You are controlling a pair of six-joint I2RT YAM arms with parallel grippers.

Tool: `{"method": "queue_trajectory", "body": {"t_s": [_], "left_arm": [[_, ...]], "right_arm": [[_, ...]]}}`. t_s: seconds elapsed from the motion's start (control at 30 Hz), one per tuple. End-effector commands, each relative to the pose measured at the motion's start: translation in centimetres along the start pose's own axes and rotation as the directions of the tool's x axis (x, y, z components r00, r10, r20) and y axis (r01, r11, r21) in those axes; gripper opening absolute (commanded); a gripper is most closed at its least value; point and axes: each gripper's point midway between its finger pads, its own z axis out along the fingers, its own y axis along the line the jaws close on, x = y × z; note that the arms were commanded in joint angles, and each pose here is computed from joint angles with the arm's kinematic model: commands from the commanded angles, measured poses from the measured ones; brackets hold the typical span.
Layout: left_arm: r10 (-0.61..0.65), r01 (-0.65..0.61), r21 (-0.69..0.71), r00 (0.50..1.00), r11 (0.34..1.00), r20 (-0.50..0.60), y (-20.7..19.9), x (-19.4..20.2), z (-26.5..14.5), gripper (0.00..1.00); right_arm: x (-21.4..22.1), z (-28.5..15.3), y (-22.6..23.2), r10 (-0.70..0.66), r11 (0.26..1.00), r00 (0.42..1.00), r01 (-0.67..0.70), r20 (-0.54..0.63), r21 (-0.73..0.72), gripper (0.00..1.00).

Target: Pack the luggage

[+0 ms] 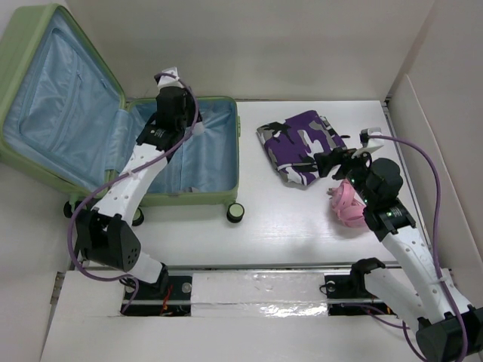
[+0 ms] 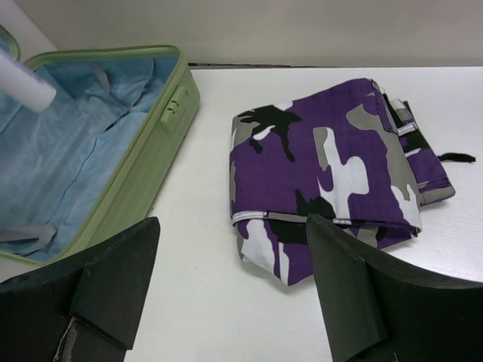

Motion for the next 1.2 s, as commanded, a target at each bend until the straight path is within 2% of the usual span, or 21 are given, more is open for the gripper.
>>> {"method": "queue_trajectory", "body": {"t_s": [0.0, 0.1, 0.17, 0.27, 0.4, 0.43, 0.53, 0.63, 0.77, 0.83, 0.9, 0.97, 1.03, 1.07, 1.1, 1.13, 1.17], "left_arm": [[0.057, -0.064, -0.073, 0.995, 0.995, -0.087, 3.1, 1.8, -2.4, 0.15], [0.105, -0.135, -0.132, 0.971, 0.982, -0.213, 5.1, 5.0, -2.0, 0.14], [0.140, -0.199, -0.161, 0.938, 0.967, -0.318, 6.2, 7.5, -1.3, 0.13], [0.199, -0.291, -0.171, 0.887, 0.941, -0.416, 7.3, 10.1, 0.1, 0.11], [0.216, -0.324, -0.198, 0.877, 0.925, -0.428, 7.9, 10.5, 2.4, 0.10], [0.213, -0.316, -0.204, 0.887, 0.926, -0.410, 7.9, 9.7, 3.1, 0.15], [0.204, -0.328, -0.222, 0.871, 0.918, -0.447, 8.9, 11.0, 5.1, 0.21], [0.205, -0.345, -0.229, 0.856, 0.910, -0.474, 9.4, 12.1, 7.2, 0.33], [0.204, -0.340, -0.231, 0.861, 0.911, -0.465, 9.4, 12.3, 9.6, 0.67], [0.202, -0.333, -0.225, 0.865, 0.916, -0.460, 9.1, 12.4, 10.2, 0.76], [0.200, -0.324, -0.226, 0.874, 0.919, -0.442, 8.8, 11.8, 10.6, 0.80], [0.193, -0.299, -0.223, 0.896, 0.928, -0.401, 8.1, 10.2, 10.4, 0.80], [0.167, -0.246, -0.211, 0.927, 0.946, -0.335, 7.0, 8.0, 10.0, 0.76], [0.149, -0.210, -0.174, 0.939, 0.962, -0.309, 6.0, 7.1, 9.4, 0.66], [0.125, -0.162, -0.143, 0.963, 0.976, -0.240, 4.8, 4.3, 7.8, 0.60], [0.109, -0.121, -0.053, 0.977, 0.991, -0.184, 1.9, 2.9, 7.0, 0.51], [0.084, -0.087, -0.011, 0.985, 0.996, -0.153, 0.3, 2.3, 5.9, 0.31]], "right_arm": [[-1.5, -0.1, 1.4, 0.000, 0.998, 0.999, 0.002, 0.042, -0.065, 0.83], [-1.6, -0.3, 1.5, -0.001, 0.998, 0.999, 0.004, 0.044, -0.069, 0.83], [-1.6, -0.4, 1.6, 0.000, 0.997, 0.999, 0.004, 0.048, -0.075, 0.83], [-1.5, -0.3, 1.8, 0.001, 0.996, 0.999, 0.002, 0.042, -0.086, 0.84], [-1.3, -0.2, 2.0, 0.000, 0.996, 0.999, 0.003, 0.036, -0.091, 0.83], [-1.2, -0.1, 2.0, 0.000, 0.996, 0.999, 0.003, 0.033, -0.090, 0.83], [-1.2, -0.1, 1.8, -0.001, 0.997, 0.999, 0.004, 0.033, -0.082, 0.83], [-1.3, -0.2, 1.7, 0.000, 0.997, 0.999, 0.002, 0.038, -0.074, 0.83], [-1.2, -0.1, 1.6, 0.001, 0.998, 0.999, 0.002, 0.038, -0.069, 0.83], [-1.2, 0.0, 1.5, -0.001, 0.998, 0.999, 0.003, 0.038, -0.064, 0.83], [-1.2, 0.0, 1.7, -0.002, 0.998, 0.999, 0.005, 0.037, -0.068, 0.83], [-1.1, 0.0, 1.6, -0.005, 0.998, 0.999, 0.007, 0.035, -0.062, 0.83], [-1.4, -0.2, 1.4, -0.007, 0.999, 0.999, 0.009, 0.046, -0.052, 0.81], [-1.6, -0.4, 1.4, -0.006, 0.999, 0.998, 0.009, 0.055, -0.051, 0.76], [-1.6, -0.4, 1.4, -0.006, 0.999, 0.998, 0.009, 0.060, -0.052, 0.65], [-1.6, -0.5, 1.4, -0.005, 0.999, 0.998, 0.008, 0.062, -0.048, 0.58], [-1.8, -0.6, 1.4, -0.005, 0.999, 0.997, 0.008, 0.072, -0.047, 0.48]]}}
